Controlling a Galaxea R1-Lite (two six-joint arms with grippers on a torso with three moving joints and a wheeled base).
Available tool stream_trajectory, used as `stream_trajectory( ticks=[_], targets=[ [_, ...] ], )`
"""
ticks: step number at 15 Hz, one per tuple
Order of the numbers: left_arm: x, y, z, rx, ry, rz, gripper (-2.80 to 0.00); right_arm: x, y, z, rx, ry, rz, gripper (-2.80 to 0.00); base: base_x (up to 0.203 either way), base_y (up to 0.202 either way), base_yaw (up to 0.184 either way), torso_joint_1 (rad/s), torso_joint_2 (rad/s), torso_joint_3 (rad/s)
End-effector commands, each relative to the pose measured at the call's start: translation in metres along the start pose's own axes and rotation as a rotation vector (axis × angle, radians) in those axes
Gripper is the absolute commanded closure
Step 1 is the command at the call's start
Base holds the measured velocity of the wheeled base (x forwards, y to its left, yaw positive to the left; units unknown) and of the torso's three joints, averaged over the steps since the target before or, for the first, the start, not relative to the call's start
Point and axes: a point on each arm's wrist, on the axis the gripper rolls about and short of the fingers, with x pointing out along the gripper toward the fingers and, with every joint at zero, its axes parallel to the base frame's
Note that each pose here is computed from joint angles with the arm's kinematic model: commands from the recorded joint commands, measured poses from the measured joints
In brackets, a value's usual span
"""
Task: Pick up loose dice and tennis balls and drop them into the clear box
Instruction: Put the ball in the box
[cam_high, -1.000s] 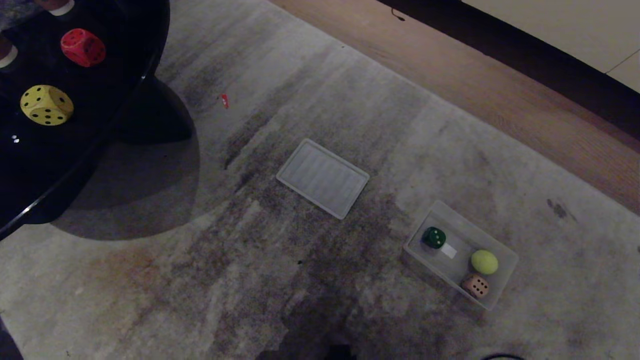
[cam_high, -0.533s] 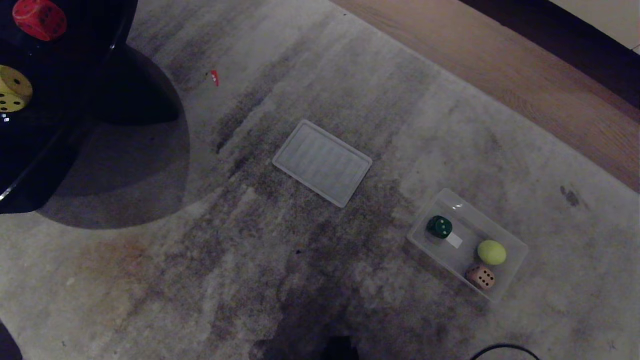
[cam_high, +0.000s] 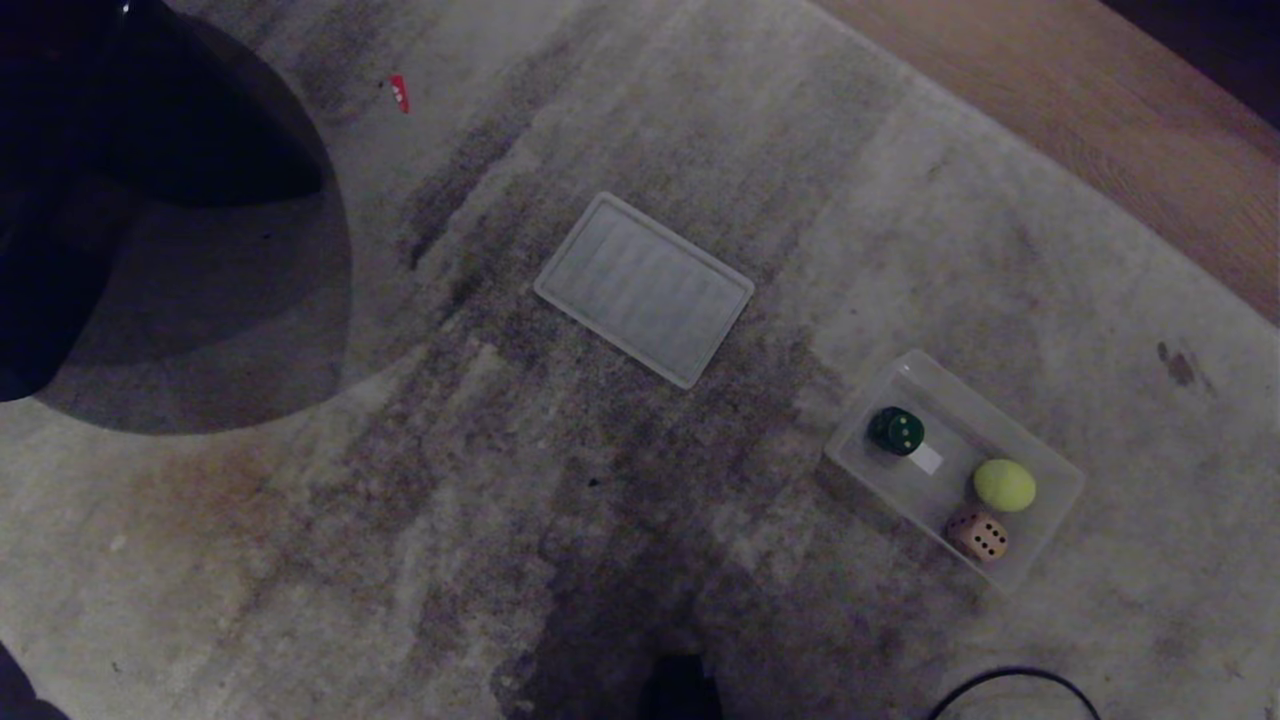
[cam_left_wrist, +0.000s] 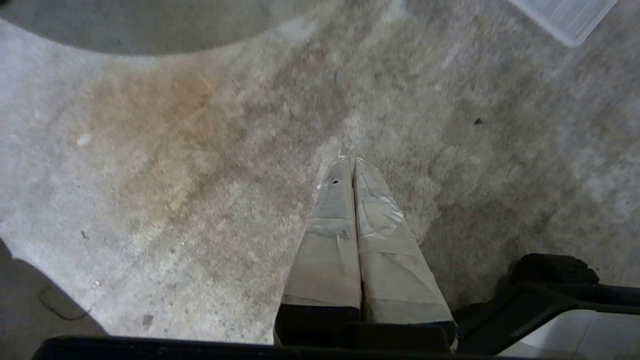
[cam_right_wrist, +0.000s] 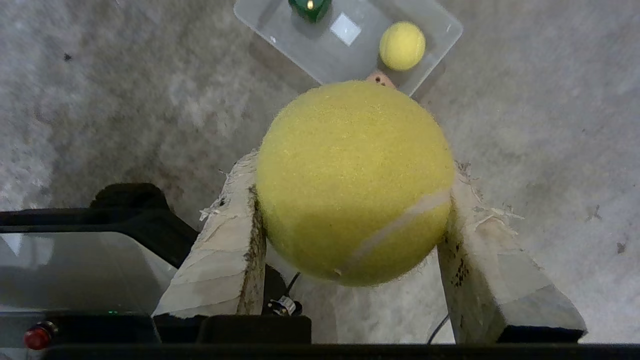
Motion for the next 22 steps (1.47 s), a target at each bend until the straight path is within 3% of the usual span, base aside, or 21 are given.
stream_trajectory(
  ticks=[1, 12, 14, 18, 22],
  targets=[
    [0.000, 0.000, 0.000, 0.000, 0.003, 0.000, 0.00, 0.000, 0.000, 0.000, 0.000, 0.000, 0.002, 0.00, 0.000, 0.000, 0.000, -0.002, 0.00, -0.197],
    [0.000, 0.000, 0.000, -0.011, 0.003, 0.005, 0.00, -0.001, 0.000, 0.001, 0.001, -0.003, -0.010, 0.00, 0.000, 0.000, 0.000, 0.003, 0.00, -0.139],
    [0.000, 0.000, -0.001, -0.011, 0.004, 0.005, 0.00, -0.004, 0.000, 0.017, 0.024, -0.014, -0.014, 0.00, 0.000, 0.000, 0.000, 0.000, 0.00, 0.000],
    [0.000, 0.000, -0.001, -0.011, 0.004, 0.005, 0.00, 0.021, 0.001, 0.072, 0.113, 0.180, -0.034, 0.00, 0.000, 0.000, 0.000, 0.000, 0.00, 0.000],
    [0.000, 0.000, 0.000, -0.011, 0.003, 0.005, 0.00, 0.094, 0.000, 0.114, 0.210, 0.319, -0.064, 0.00, 0.000, 0.000, 0.000, 0.000, 0.00, 0.000]
  ],
)
